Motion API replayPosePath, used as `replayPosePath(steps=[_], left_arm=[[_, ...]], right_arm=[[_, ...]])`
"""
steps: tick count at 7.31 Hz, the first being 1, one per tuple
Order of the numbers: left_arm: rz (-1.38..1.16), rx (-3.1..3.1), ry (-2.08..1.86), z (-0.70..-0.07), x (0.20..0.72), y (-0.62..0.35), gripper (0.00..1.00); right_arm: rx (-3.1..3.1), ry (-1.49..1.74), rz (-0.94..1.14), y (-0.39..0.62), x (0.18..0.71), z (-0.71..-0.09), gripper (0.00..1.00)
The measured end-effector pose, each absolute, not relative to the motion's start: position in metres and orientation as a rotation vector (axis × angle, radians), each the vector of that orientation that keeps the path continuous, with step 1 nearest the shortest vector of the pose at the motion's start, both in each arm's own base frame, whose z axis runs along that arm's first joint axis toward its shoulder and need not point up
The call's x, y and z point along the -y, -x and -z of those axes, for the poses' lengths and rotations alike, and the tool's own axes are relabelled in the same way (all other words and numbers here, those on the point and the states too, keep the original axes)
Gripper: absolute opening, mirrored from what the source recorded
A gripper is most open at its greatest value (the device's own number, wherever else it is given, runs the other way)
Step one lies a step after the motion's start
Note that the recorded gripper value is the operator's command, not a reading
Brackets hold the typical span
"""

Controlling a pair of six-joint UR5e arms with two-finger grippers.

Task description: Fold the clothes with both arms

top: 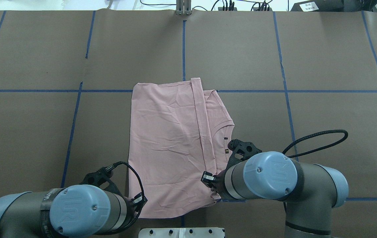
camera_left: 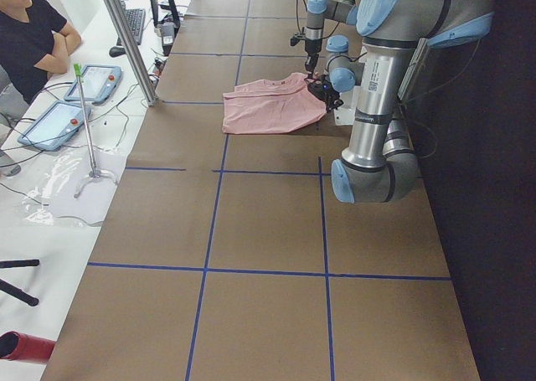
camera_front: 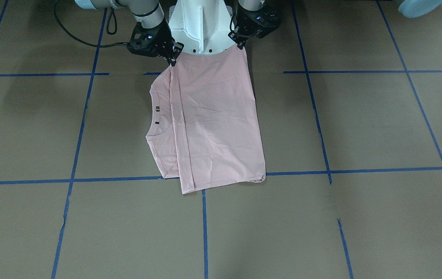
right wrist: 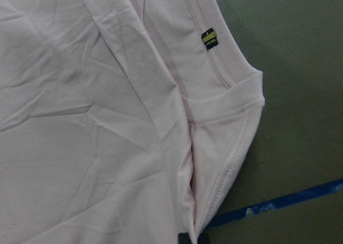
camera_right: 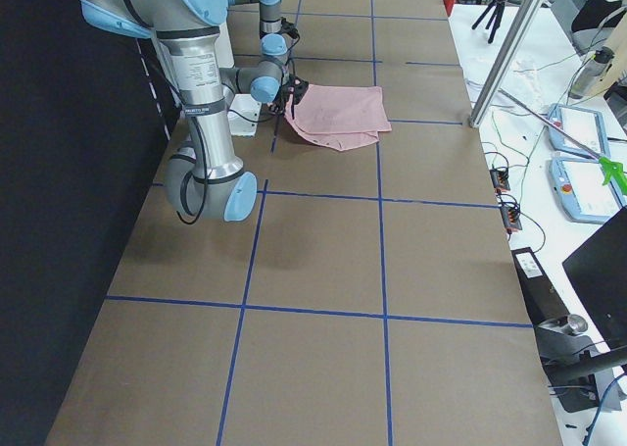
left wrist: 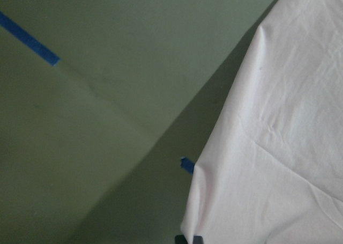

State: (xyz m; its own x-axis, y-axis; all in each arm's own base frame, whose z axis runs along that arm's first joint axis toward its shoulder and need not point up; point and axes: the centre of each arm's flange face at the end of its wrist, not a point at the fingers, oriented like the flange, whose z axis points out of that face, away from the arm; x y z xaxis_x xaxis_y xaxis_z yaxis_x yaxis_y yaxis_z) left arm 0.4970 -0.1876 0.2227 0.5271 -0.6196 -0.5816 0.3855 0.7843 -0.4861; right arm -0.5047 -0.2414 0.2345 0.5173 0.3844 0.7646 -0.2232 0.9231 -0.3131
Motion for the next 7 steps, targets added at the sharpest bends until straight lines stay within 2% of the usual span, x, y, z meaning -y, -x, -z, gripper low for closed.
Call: replayPosePath(steps=[1,5,7], left_arm=[[0.611,-0.819,0.301,-0.223,0.196,-0.496,0.0],[0.652,-0.9,0.165,-0.216,0.294,-0.474,0.0],[0.675,-0.926,0.146,-0.227,0.319,-0.484,0.0]], right_arm=[[0.961,0.171,-0.375,0.506,0.246,-0.235,0.0],[0.982,0.083,-0.454,0.496,0.314,-0.234,0.0],[1.009,0.06,-0.471,0.508,0.338,-0.233,0.0]])
